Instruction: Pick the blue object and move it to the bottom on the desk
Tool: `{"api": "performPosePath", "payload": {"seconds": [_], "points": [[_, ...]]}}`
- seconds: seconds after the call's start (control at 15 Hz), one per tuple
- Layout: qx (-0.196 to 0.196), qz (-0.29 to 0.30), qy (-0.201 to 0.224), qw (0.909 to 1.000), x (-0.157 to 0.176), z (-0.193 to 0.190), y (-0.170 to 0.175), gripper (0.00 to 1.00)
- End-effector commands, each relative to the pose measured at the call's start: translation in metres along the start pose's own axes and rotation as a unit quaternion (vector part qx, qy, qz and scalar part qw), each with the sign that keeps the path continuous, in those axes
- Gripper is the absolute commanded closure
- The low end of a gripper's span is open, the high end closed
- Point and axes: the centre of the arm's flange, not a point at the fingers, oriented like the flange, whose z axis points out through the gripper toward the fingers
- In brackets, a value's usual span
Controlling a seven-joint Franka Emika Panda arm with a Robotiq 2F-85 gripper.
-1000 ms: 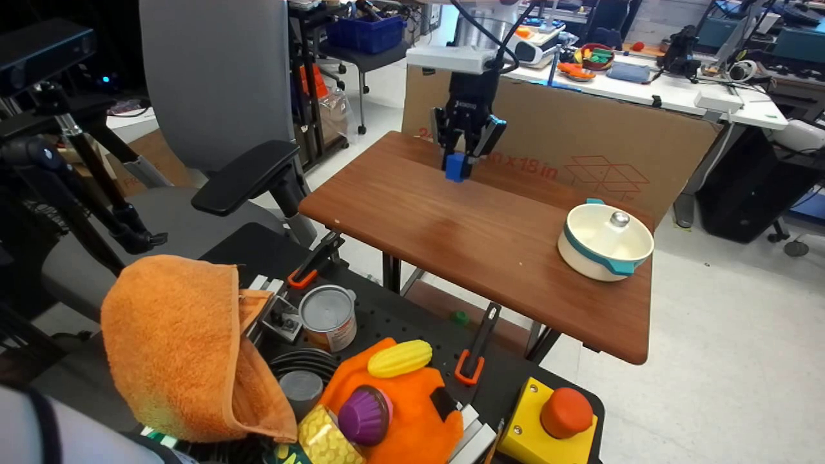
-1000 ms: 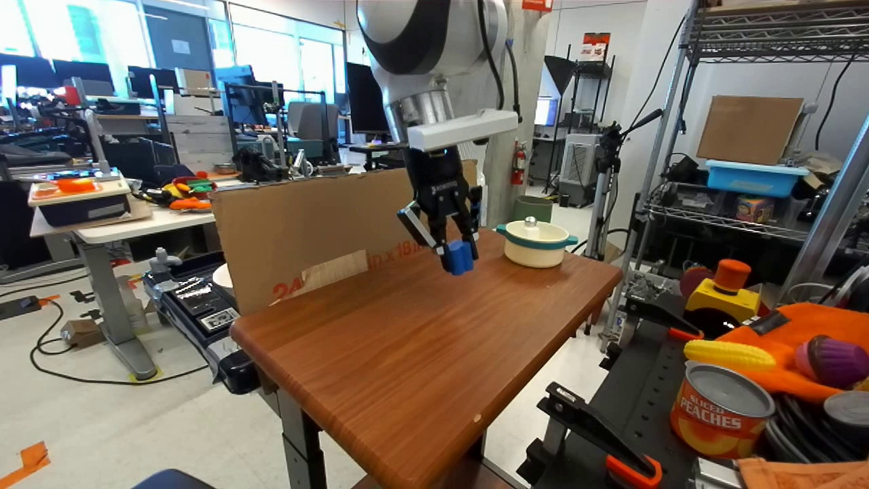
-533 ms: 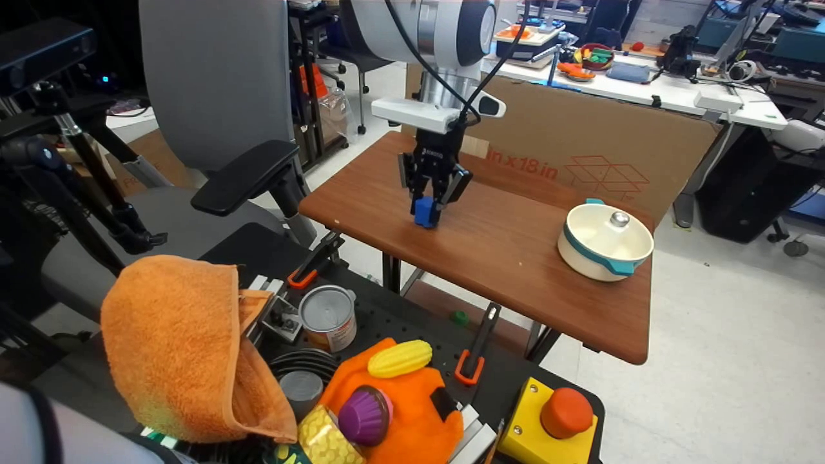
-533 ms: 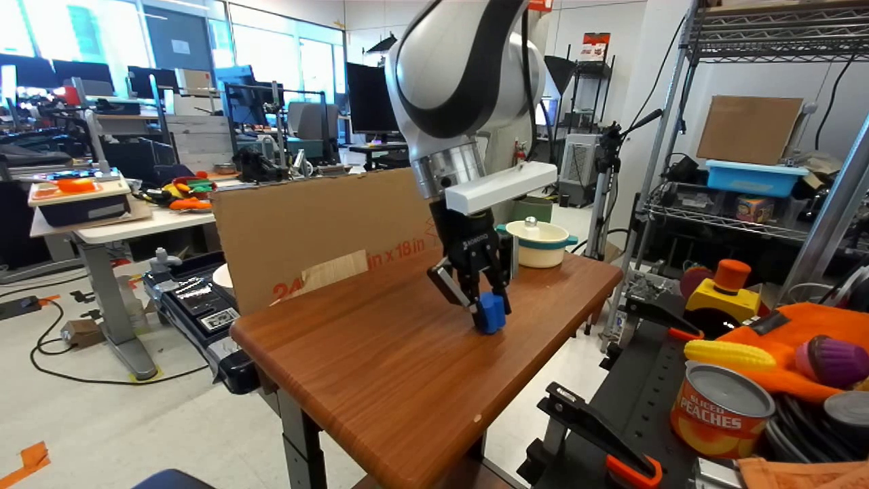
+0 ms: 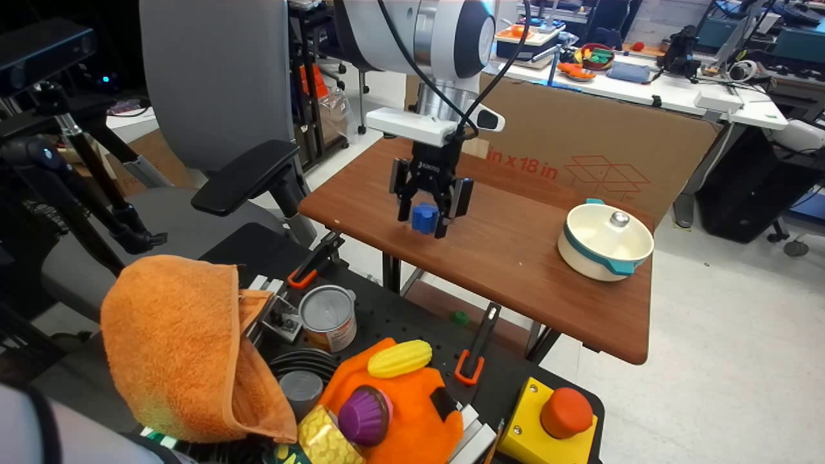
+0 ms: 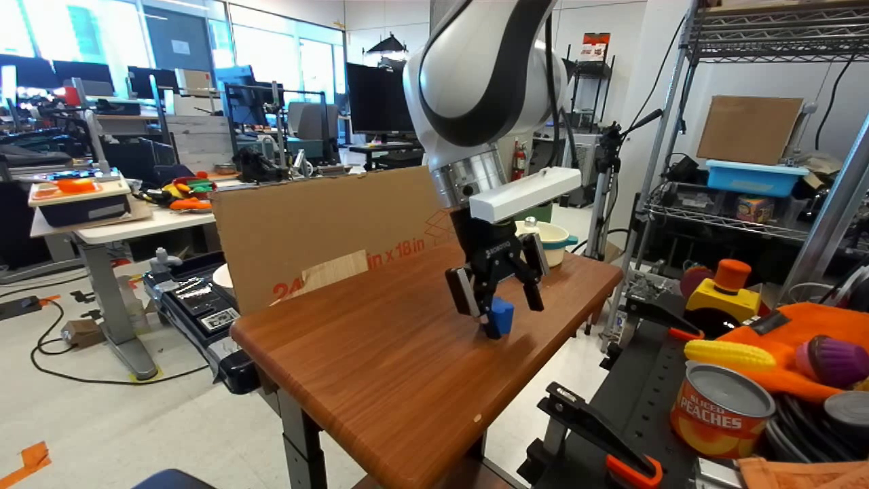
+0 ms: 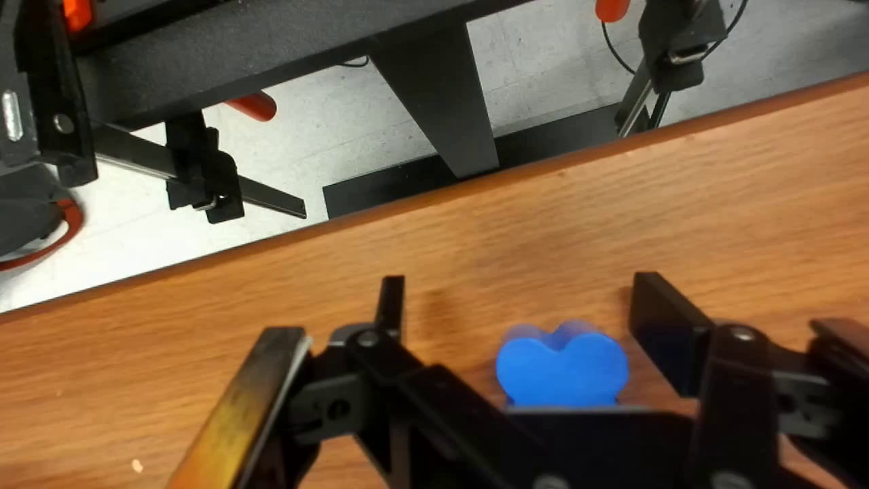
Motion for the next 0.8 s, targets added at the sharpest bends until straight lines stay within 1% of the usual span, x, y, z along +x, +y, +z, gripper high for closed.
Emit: {"api": "performPosePath", "payload": {"seconds": [0.0, 0.13, 0.2, 0.27, 0.33, 0.47, 0.73], "points": [[0.022, 0.013, 0.014, 0.9996, -0.043, -0.04, 0.033, 0.0], [0.041, 0.016, 0.018, 0.9989, -0.065, -0.069, 0.051, 0.0], [0.067, 0.021, 0.013, 0.9974, -0.074, -0.084, 0.059, 0.0], [0.032, 0.022, 0.015, 0.9991, -0.036, -0.052, 0.036, 0.0], [0.046, 0.024, 0.017, 0.9985, -0.046, -0.066, 0.044, 0.0], [0.058, 0.027, 0.02, 0.9977, -0.06, -0.081, 0.055, 0.0], [0.059, 0.026, 0.016, 0.9978, -0.066, -0.078, 0.054, 0.0]]}}
